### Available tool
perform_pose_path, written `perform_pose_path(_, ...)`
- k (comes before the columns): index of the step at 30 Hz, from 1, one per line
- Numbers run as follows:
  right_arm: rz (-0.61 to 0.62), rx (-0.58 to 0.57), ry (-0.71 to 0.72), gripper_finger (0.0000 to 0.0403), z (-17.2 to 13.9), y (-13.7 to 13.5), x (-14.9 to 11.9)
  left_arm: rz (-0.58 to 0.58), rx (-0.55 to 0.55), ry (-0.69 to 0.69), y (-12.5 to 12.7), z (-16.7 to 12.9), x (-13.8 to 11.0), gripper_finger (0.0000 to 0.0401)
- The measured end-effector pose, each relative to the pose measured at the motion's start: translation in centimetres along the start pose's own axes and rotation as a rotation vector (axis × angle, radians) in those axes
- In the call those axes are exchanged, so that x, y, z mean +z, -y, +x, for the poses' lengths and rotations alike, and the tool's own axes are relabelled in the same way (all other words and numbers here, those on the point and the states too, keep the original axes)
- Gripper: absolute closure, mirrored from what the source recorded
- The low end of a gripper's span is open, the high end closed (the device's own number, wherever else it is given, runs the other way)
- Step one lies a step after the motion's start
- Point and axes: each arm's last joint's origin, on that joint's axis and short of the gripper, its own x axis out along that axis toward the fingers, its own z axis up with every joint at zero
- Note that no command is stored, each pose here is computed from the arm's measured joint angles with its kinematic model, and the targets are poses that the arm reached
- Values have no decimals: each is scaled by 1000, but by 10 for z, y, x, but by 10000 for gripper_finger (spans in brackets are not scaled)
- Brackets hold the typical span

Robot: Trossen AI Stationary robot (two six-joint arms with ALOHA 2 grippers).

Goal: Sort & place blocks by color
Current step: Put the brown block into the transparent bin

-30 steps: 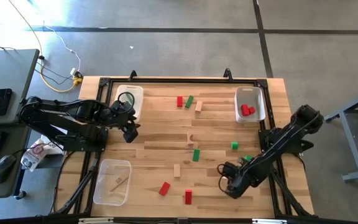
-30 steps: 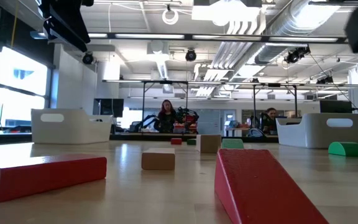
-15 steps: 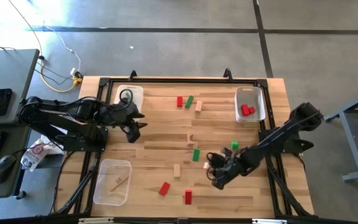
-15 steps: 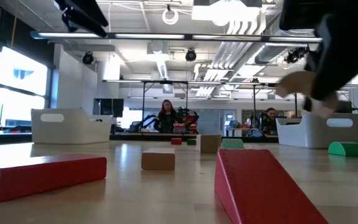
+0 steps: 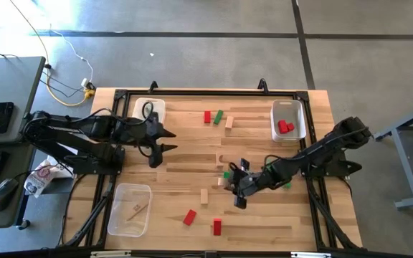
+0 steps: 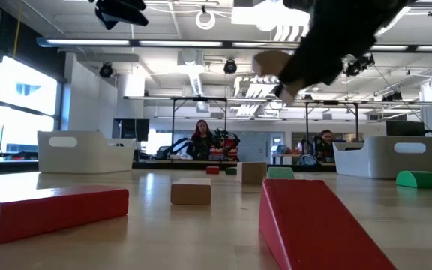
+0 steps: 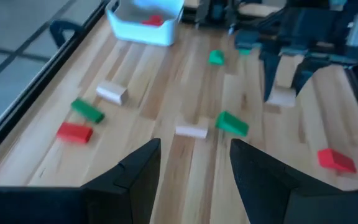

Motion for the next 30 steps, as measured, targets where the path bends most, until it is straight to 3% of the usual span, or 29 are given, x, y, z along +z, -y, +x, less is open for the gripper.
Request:
perform_pose_path(10, -132, 13, 162, 296, 5, 12, 24, 123, -62, 21, 21, 36, 5, 221)
perform_pose_path(22, -196, -18, 255, 296, 7, 25, 39, 141, -166, 43, 33, 59, 7, 221)
perform_pose_path(30, -195, 4, 285, 296, 7, 27, 43, 90, -338, 48, 38, 59, 10, 221)
